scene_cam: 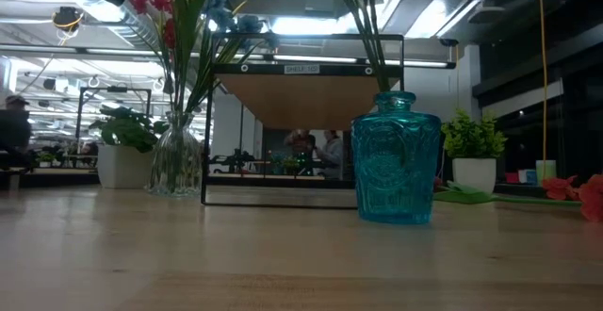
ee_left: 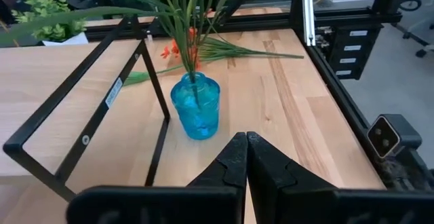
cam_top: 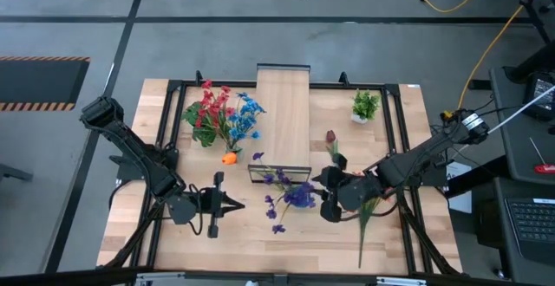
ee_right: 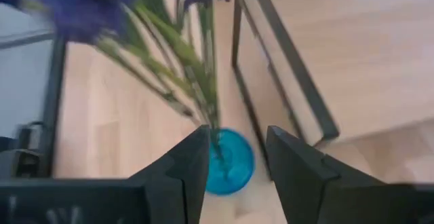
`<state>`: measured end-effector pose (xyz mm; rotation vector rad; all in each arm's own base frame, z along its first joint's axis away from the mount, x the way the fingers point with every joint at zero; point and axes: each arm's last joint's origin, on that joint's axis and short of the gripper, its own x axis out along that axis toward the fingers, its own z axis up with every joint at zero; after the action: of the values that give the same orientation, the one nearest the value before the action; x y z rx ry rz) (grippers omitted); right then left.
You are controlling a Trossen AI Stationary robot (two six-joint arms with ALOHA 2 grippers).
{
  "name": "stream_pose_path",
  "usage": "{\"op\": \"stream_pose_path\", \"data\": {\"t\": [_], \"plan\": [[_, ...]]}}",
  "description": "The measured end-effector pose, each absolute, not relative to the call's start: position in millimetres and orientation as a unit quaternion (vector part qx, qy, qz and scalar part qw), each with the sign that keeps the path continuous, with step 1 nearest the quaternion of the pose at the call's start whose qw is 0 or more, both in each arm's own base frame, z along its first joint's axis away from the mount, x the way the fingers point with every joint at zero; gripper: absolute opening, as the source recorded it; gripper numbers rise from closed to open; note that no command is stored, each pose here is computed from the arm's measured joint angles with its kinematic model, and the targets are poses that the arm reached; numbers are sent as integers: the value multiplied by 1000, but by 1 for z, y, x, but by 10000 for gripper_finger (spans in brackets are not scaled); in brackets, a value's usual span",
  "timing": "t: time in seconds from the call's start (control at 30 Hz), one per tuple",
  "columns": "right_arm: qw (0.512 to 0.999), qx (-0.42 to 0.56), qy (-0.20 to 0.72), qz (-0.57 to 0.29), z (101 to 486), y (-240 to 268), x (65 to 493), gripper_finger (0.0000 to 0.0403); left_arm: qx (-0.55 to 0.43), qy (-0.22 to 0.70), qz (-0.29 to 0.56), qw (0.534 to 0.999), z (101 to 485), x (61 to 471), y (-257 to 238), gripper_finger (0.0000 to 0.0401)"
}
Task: Pick and place flowers into a vace then onto a shelf
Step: Put the red tulip into the blue vase
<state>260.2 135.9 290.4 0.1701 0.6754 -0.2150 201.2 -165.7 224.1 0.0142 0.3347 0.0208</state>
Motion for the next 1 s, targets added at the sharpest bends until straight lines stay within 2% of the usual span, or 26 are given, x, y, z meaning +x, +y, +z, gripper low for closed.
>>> {"op": "stream_pose_path", "data": {"t": [0.2,0.43,0.73,1.0], "plan": [[919,139,349,-120,298,148,248,148,23,167,6,986,224,201,-166,5],[877,201,404,-165,288,152,230,115,27,169,6,985,224,201,-166,2],[852,182,443,-209,280,142,222,75,39,170,4,985,223,201,-166,8],[838,176,455,-246,278,126,226,75,41,172,5,984,223,201,-165,2]]}}
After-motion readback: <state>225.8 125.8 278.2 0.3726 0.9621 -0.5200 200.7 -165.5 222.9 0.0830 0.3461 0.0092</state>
